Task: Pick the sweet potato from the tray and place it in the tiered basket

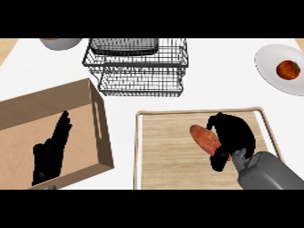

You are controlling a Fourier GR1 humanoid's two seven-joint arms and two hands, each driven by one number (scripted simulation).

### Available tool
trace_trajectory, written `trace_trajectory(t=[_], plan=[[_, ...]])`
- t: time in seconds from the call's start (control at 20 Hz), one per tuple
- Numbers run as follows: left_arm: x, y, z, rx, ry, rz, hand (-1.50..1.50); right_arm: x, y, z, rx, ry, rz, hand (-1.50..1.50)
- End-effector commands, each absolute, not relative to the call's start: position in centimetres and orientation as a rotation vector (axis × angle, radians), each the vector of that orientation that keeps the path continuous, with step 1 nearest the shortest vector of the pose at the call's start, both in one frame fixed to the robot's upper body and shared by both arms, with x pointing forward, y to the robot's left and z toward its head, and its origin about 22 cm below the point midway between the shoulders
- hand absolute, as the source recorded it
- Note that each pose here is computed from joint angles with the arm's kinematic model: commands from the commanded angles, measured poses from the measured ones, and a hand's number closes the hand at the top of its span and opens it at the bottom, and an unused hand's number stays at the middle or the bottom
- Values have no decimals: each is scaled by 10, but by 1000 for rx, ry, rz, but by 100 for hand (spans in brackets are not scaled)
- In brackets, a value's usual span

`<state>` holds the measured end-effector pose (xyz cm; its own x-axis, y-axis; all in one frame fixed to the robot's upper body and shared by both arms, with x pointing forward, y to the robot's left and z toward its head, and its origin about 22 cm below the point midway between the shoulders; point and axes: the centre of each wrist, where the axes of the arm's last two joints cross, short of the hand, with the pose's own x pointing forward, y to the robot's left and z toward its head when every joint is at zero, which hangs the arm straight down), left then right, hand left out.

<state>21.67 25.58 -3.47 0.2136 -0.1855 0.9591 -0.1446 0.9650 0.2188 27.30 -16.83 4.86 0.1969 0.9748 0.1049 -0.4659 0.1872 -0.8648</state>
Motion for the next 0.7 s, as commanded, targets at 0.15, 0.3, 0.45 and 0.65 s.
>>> trace_trajectory(t=[0.15, 0.3, 0.45, 0.65], plan=[[208, 248, -53, 253, -1311, -28, 0, 309, -173, 50, -789, -1036, 1409, 150], [197, 247, -64, 250, -1318, -20, 0, 306, -185, 64, -756, -1132, 1288, 150], [209, 259, -42, 271, -1287, -11, 0, 300, -183, 99, -678, -1249, 1128, 150], [208, 250, -61, 279, -1289, -16, 0, 306, -185, 169, -653, -1425, 887, 150]])
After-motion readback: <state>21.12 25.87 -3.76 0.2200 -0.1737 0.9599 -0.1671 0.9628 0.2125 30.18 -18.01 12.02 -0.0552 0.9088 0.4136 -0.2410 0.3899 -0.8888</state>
